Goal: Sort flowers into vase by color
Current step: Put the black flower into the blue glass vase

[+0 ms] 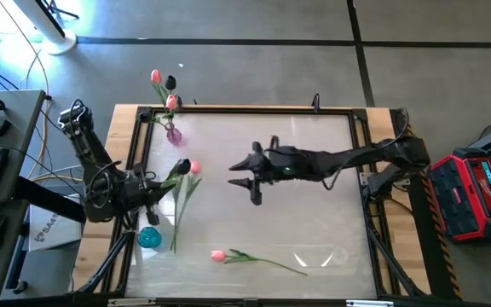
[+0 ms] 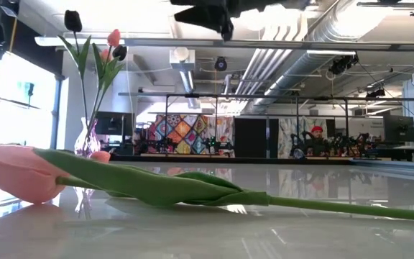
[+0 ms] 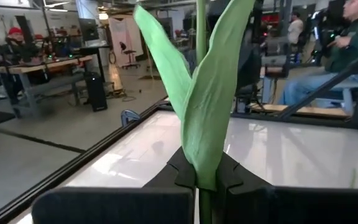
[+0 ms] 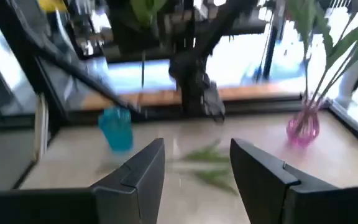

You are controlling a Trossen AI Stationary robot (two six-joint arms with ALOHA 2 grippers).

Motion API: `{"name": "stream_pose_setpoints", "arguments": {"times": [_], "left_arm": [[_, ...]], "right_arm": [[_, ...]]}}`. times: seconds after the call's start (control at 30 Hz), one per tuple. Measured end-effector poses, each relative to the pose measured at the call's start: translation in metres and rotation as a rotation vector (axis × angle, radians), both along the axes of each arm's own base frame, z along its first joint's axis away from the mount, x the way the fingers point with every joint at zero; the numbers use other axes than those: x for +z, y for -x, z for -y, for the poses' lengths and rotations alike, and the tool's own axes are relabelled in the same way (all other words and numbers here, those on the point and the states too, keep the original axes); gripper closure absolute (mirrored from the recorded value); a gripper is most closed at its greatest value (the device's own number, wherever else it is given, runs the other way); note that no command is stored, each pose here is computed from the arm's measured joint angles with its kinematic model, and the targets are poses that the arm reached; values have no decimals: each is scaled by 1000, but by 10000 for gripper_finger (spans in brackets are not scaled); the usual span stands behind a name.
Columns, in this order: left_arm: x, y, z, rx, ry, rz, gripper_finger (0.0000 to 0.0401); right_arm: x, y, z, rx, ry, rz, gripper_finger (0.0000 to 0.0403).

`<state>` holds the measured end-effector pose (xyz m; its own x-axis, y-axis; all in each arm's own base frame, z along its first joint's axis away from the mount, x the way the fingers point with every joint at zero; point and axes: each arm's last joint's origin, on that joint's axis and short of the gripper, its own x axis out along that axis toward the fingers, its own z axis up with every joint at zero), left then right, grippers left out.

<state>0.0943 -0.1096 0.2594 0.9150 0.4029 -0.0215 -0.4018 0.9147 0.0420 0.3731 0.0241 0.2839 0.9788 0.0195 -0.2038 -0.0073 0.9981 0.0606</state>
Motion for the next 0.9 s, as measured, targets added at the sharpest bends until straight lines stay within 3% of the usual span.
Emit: {"name": "stream_pose_setpoints", "arguments": {"times": [0.17, 0.43, 0.73, 0.9], "left_arm": [[6, 6, 0, -30, 55, 31, 401], [15, 11, 3, -85, 117, 65, 401], [26, 3, 1, -80, 119, 91, 401], [29, -15, 5, -241, 47, 117, 401]], "right_arm": [[-35, 18, -11, 27, -50, 142, 230], [-66, 37, -14, 11, -103, 151, 230], [-72, 41, -16, 14, -116, 140, 230], [-71, 41, -15, 15, -115, 147, 230]]}}
